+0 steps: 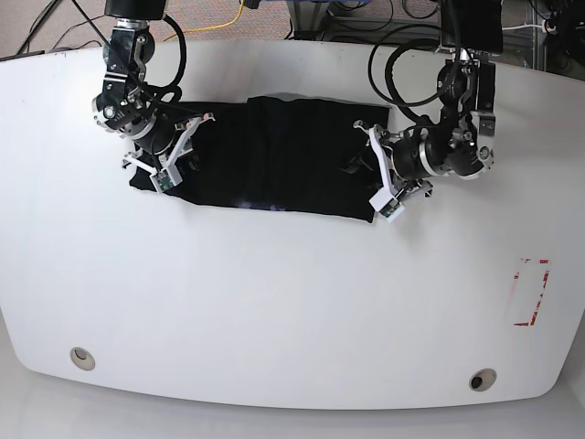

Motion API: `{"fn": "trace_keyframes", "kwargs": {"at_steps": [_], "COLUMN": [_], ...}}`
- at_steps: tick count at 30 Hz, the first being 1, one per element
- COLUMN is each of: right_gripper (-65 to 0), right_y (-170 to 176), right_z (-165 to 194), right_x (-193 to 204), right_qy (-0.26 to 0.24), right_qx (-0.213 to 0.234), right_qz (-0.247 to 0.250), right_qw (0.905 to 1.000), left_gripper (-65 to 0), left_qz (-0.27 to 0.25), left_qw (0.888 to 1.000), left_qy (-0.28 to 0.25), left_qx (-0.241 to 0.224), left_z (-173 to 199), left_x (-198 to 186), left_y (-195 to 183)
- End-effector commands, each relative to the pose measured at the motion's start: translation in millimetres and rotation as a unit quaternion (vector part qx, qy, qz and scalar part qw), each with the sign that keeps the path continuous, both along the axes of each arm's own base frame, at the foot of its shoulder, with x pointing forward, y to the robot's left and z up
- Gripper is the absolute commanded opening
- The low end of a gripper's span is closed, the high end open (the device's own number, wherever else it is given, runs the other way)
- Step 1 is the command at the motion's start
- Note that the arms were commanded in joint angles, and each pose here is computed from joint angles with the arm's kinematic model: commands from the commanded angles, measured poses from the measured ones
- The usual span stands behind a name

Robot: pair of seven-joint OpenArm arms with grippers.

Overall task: Layout the t-shirt on the table in an organized manner, then fold the t-shirt properly
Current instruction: 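Release the right gripper and pull the strip end outward to flatten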

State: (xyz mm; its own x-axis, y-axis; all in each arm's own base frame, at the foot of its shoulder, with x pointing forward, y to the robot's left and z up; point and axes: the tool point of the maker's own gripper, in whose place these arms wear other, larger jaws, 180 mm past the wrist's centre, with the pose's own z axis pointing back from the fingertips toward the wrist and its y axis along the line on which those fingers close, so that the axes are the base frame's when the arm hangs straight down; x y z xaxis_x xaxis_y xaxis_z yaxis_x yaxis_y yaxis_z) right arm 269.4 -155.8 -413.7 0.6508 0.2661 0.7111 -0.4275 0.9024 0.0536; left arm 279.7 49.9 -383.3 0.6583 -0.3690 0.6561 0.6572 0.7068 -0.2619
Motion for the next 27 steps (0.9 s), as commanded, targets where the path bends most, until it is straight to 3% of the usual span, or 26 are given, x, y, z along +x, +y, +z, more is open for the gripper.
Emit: {"fn": "trace_keyframes", "kwargs": {"at_steps": [1,6,11,15,19,27], "right_gripper": [-42.6,-20.8,-7.6,-7.6,-7.6,-7.6], "right_y": [3.5,1.7,-14.8,-49.1,-96.4,-141.2], "right_z": [36.5,74.9,105.6,115.2,108.1,78.2], "right_x": [17.7,21.9,24.8,24.8,13.3,-3.2], "right_qy": [-0.051,-0.081,-0.104,-0.102,-0.053,0.017], "right_qx": [-0.013,-0.054,-0.081,-0.074,-0.052,0.037], "right_qz": [0.012,0.021,-0.015,-0.080,-0.151,-0.207], "right_qw": [0.9986,0.9950,0.9912,0.9888,0.9857,0.9775], "left_gripper": [-40.8,-40.8,-40.8,-40.8,-40.8,-40.8], "left_qz": [-0.003,-0.004,0.003,0.006,0.007,0.008], "left_qw": [1.000,1.000,1.000,1.000,0.999,0.999], "left_qy": [-0.011,0.005,0.018,0.022,0.024,0.025], "left_qx": [-0.002,0.006,0.011,0.016,0.029,0.034], "left_z": [-2.5,-18.6,-28.9,-31.8,-33.7,-34.8], "left_x": [10.0,6.5,5.1,4.5,3.0,2.4], "left_y": [-4.7,2.5,11.8,17.7,29.9,34.9]}}
